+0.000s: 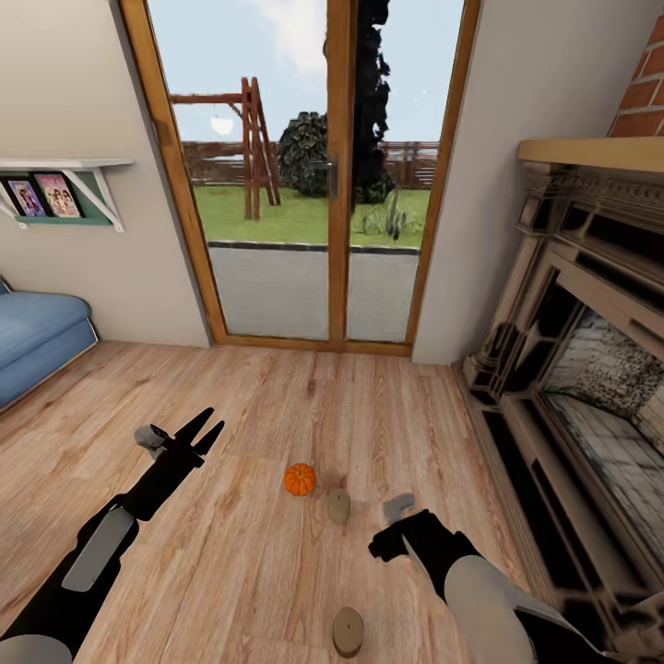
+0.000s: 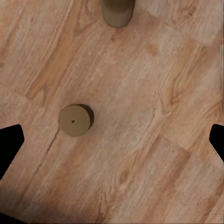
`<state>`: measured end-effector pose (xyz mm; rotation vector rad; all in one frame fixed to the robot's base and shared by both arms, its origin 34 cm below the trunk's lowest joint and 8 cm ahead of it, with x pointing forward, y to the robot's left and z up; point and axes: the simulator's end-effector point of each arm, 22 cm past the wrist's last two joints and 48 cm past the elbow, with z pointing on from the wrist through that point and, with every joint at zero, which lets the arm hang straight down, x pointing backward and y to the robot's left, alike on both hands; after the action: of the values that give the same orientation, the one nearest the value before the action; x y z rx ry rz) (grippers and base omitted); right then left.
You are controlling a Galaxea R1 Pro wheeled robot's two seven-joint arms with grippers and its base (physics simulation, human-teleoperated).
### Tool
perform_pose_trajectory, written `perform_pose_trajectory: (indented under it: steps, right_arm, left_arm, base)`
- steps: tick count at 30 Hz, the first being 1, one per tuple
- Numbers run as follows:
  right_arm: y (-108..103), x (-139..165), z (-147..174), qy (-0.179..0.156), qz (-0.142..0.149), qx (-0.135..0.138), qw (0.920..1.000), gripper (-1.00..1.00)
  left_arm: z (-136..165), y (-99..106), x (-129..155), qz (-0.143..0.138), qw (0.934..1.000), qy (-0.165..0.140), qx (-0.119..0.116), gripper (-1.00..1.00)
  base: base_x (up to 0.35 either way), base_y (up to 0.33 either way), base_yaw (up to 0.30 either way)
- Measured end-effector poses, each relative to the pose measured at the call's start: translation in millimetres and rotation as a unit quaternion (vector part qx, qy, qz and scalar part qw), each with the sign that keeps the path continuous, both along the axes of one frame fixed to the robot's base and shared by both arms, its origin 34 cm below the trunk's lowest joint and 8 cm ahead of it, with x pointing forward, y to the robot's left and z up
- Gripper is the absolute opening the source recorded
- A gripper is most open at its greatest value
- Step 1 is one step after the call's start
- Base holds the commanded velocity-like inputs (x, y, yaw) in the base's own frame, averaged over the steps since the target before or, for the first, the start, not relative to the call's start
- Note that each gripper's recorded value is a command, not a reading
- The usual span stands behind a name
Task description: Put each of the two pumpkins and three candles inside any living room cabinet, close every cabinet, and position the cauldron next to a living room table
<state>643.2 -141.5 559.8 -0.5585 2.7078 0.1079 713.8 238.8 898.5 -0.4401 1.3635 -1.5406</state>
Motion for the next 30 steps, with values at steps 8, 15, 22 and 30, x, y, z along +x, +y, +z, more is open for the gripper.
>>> perform_pose_trajectory:
  steps: [8, 15, 22, 30]
  right_arm:
    - [-0.3, 33.3, 13.4, -0.026, -0.014, 0.004, 0.9995, 1.0]
    - [9.4, 28.5, 0.0, -0.02, -0.006, 0.021, 0.9996, 1.0]
    - [11.5, 25.1, -13.5, -0.016, -0.005, 0.026, 0.9995, 1.0]
    - [11.4, 22.9, -28.7, -0.015, -0.005, 0.025, 0.9996, 1.0]
  left_arm:
    - [-8.6, 0.1, -0.5, 0.0, 1.0, 0.0, -0.001, 1.0]
    - [-20.3, -1.2, -1.4, -0.001, 1.0, -0.001, -0.002, 1.0]
    - [-33.4, -1.3, -2.4, -0.001, 1.0, 0.0, -0.002, 1.0]
    - [-48.1, -0.7, -3.8, -0.001, 1.0, 0.0, -0.001, 1.0]
  base:
    - [0.0, 0.0, 0.0]
    - [0.0, 0.0, 0.0]
    - [0.0, 0.0, 0.052]
    - [0.0, 0.0, 0.273]
